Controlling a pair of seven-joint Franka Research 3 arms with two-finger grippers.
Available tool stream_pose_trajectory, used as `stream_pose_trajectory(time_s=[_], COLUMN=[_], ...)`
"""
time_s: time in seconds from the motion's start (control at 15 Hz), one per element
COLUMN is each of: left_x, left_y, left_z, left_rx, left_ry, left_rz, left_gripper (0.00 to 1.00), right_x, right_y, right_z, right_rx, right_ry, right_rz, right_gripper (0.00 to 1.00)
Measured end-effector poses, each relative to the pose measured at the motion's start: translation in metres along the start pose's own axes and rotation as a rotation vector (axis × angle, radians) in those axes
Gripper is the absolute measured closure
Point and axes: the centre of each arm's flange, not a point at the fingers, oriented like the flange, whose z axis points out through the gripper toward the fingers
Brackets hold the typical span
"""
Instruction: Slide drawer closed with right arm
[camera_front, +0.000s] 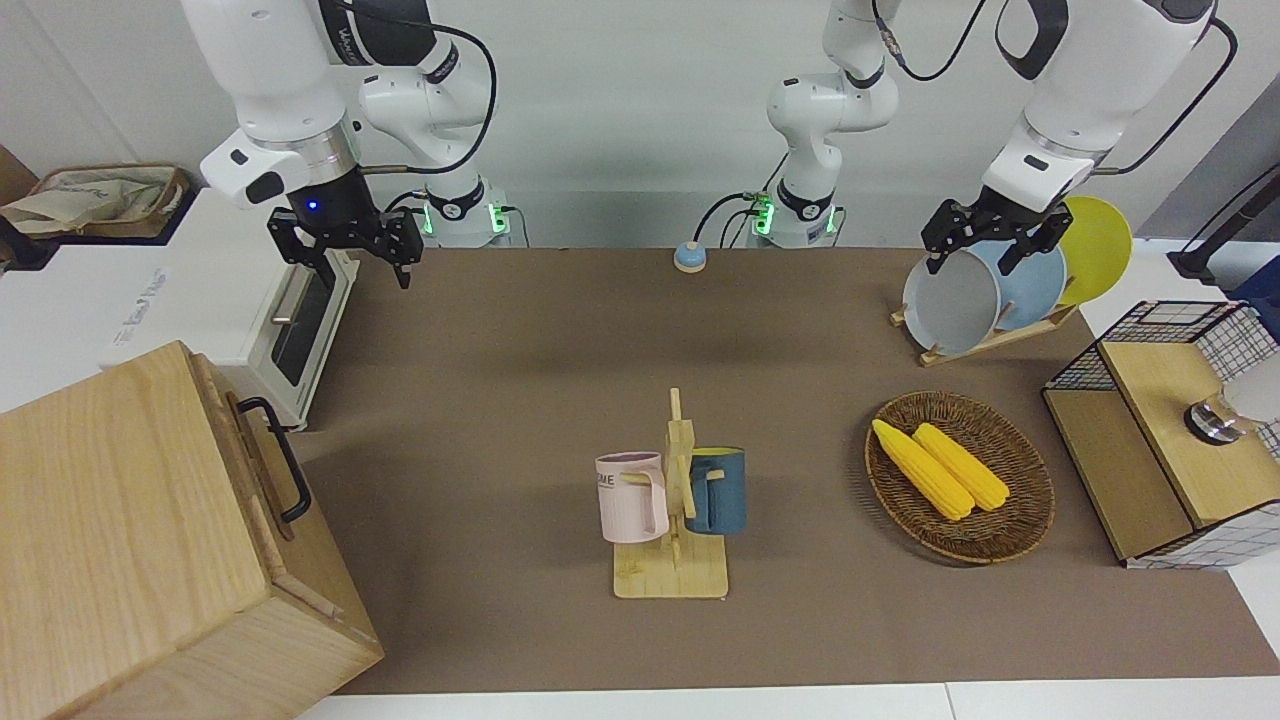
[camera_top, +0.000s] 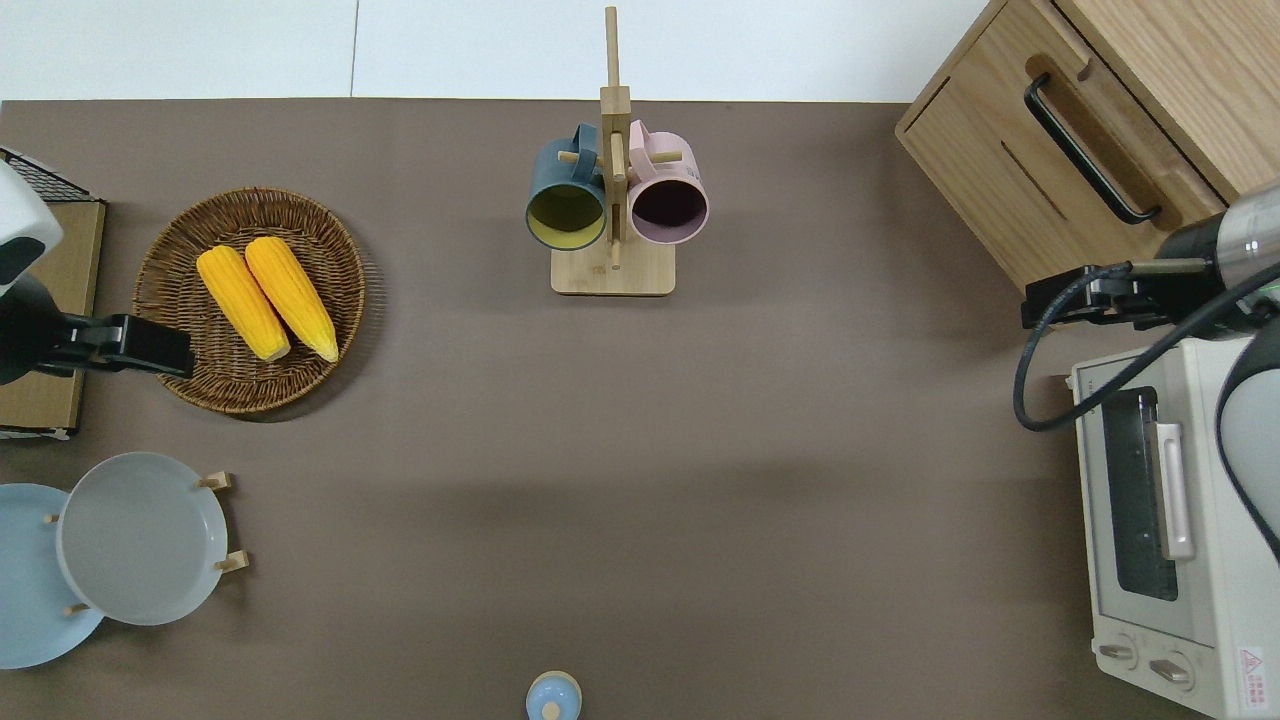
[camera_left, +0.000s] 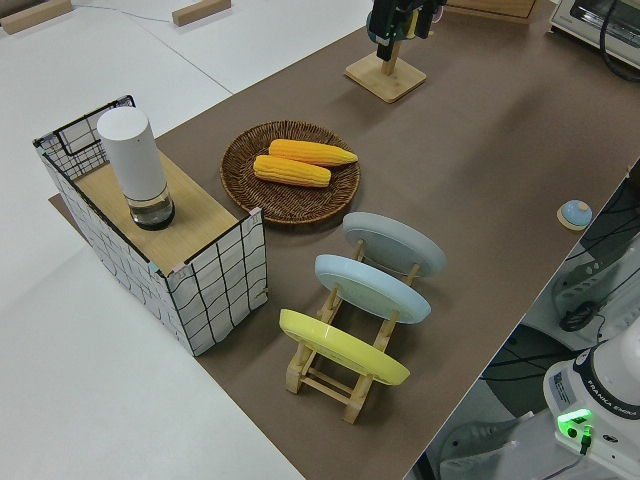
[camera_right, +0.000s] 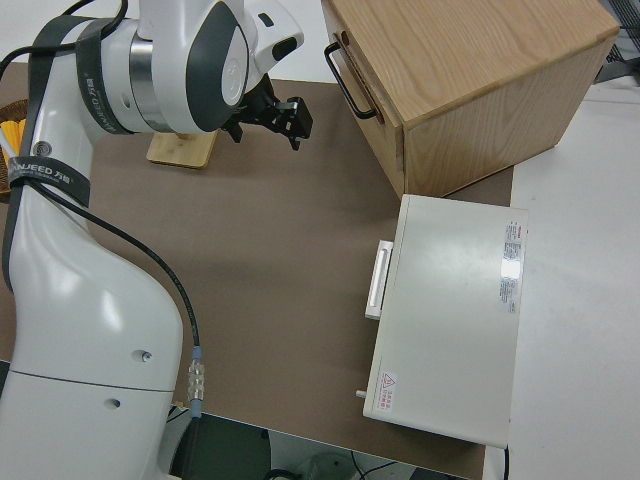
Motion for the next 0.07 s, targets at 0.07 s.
stream_pose_trajectory(time_s=[0.07], left_x=[0.0000], left_y=[0.0000], left_z=[0.0000], left_rx=[0.000], left_ry=[0.000], left_rz=[0.000], left_gripper=[0.00], right_x=[0.0004], right_y=[0.0004], right_z=[0.0006], right_rx=[0.000], right_ry=[0.000], right_rz=[-0.001], right_gripper=[0.01])
